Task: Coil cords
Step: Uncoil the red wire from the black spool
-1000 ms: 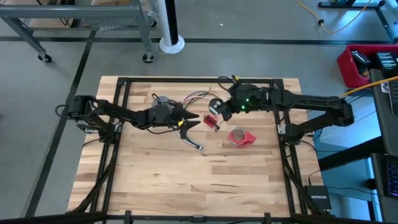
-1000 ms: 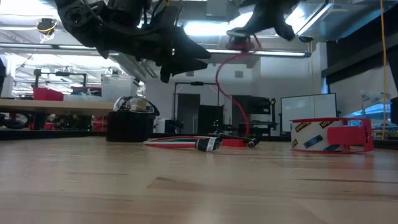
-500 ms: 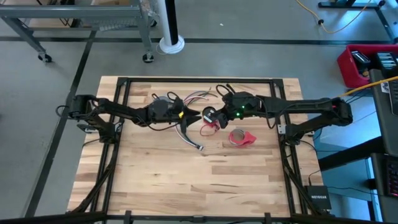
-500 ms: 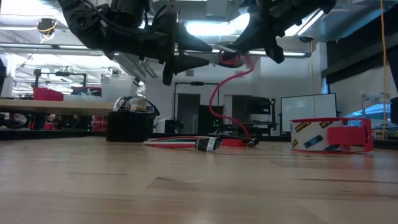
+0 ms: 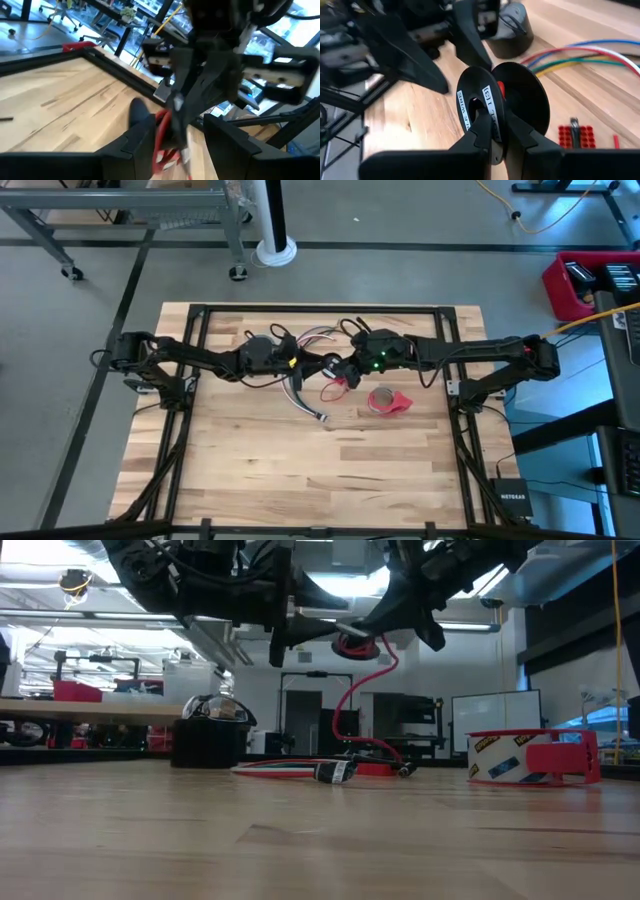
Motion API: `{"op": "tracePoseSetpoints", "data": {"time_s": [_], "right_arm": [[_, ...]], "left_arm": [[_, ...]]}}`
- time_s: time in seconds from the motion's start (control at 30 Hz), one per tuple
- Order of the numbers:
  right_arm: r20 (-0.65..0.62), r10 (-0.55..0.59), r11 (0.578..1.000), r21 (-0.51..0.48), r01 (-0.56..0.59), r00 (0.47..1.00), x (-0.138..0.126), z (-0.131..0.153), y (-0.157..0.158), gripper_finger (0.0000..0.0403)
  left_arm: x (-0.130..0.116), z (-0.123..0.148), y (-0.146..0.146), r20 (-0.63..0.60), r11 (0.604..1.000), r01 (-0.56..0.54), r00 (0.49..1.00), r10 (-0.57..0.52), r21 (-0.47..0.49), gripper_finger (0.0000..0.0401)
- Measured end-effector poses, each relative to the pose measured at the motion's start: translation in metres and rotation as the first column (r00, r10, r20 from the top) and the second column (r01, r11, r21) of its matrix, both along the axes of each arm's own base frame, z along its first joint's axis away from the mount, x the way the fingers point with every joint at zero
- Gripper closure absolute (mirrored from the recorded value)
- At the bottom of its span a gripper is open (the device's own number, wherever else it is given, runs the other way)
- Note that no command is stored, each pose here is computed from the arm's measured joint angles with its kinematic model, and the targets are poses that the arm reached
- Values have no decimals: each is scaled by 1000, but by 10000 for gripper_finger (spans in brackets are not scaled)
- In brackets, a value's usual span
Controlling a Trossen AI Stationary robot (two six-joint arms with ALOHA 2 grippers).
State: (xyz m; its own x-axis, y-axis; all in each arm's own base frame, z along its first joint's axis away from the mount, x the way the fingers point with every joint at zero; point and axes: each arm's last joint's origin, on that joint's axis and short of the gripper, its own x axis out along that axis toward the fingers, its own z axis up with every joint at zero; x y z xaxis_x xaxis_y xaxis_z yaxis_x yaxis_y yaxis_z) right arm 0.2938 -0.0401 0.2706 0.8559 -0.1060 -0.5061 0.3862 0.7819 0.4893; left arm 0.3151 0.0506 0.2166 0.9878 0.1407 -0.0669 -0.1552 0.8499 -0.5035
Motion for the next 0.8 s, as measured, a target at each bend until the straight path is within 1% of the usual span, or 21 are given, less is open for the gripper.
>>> {"op": "tracePoseSetpoints", "data": {"time_s": [0.13,0.27,0.33,0.4,0.47,0.53,0.57,0.7,0.8], "right_arm": [[24,0,1000,-4,0,1000,1,2,0,380],[33,0,1000,-5,0,999,2,3,0,380],[37,0,1000,-5,0,999,2,3,0,380],[41,0,1000,-6,0,999,2,3,0,380],[43,1,1000,-7,-1,999,2,4,0,378],[42,0,1000,-7,0,999,2,4,0,367],[42,1,1000,-9,0,999,2,4,0,361],[43,-4,1000,-8,4,999,2,4,-1,333],[38,-5,1000,-7,5,999,1,4,-1,319]], "left_arm": [[0,-1,-1,-15,1000,1,1000,-2,-2,242],[0,-1,-1,-11,1000,4,1000,-4,23,248],[0,-1,-1,-13,999,4,1000,-3,32,265],[0,-1,-1,-17,999,4,1000,-3,37,292],[0,-1,-1,-18,999,7,1000,-6,50,328],[0,0,-1,-16,998,8,1000,-7,66,371],[0,0,-1,-18,998,8,1000,-6,70,384],[0,-1,0,-24,996,-25,999,27,84,391],[-2,0,3,-29,995,-40,999,43,95,396]]}}
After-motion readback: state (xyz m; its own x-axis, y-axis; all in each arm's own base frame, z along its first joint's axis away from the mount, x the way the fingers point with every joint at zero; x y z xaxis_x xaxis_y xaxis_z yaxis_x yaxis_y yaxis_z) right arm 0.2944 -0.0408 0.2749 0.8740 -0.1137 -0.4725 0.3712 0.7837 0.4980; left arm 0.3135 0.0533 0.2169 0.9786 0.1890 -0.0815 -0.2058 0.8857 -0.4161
